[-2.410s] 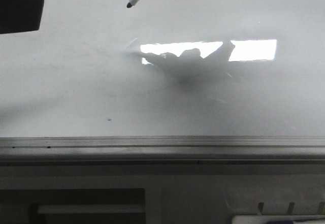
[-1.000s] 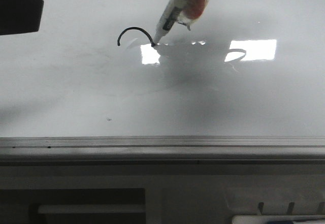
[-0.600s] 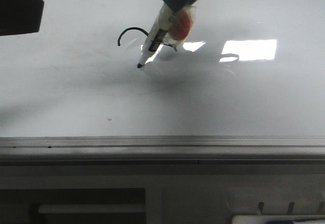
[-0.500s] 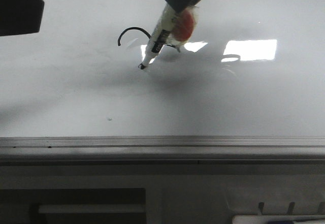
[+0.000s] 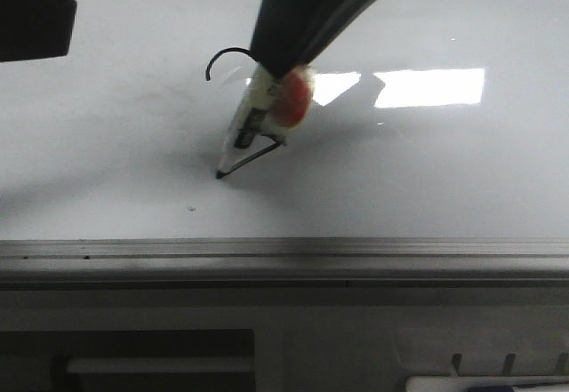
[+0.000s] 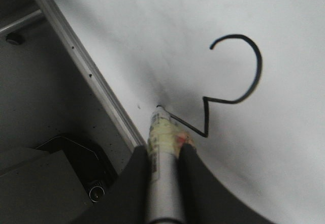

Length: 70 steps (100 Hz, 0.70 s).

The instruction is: Write number 3 on whiteboard

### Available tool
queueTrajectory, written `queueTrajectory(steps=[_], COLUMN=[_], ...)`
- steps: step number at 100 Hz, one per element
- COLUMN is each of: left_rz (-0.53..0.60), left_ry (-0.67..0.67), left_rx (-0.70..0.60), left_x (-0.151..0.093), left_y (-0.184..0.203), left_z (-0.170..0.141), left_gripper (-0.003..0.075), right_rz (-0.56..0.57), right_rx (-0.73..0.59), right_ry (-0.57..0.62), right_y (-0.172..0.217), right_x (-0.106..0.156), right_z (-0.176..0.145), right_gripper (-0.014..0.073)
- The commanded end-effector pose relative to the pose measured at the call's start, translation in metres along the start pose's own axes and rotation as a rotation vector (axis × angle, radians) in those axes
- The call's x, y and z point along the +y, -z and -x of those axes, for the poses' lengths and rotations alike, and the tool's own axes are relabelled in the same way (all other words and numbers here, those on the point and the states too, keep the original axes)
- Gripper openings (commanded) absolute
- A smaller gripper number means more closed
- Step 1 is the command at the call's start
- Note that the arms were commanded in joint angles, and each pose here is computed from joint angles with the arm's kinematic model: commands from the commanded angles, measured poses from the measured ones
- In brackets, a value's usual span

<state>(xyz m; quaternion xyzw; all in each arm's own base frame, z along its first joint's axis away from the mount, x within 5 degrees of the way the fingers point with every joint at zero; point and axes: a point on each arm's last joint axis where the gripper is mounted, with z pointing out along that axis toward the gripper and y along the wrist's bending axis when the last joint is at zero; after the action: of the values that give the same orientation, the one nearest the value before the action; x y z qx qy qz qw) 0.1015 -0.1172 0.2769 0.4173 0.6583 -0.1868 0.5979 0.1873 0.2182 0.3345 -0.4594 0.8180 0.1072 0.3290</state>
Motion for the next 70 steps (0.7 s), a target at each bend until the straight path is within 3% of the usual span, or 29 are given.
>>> queueTrajectory(steps=[1, 44, 61, 70], left_rz=[0.003, -0.003, -0.097, -0.147], left_ry=[0.021, 0.012, -0.139, -0.156], left_rx=[-0.099, -0.111, -0.129, -0.105], left_x=[0.003, 0.002, -0.013, -0.021], left_y=[0.002, 0.002, -0.003, -0.01], left_z=[0.016, 0.018, 0.019, 0.016], left_gripper=[0.0365, 0.0365, 0.0365, 0.0365], right_rz=[-0.049, -0.01, 0.01, 0.01], right_rx=[-0.137, -0.168, -0.167, -0.172], right_ry=[0.039, 0.082, 0.102, 0.102], right_y=[0.011, 0.055, 0.058, 0.058], right_x=[-0.005, 0.013, 0.02, 0.02], right_z=[0.019, 0.015, 0.014, 0.015], right_gripper=[-0.0061, -0.0061, -0.0061, -0.0061])
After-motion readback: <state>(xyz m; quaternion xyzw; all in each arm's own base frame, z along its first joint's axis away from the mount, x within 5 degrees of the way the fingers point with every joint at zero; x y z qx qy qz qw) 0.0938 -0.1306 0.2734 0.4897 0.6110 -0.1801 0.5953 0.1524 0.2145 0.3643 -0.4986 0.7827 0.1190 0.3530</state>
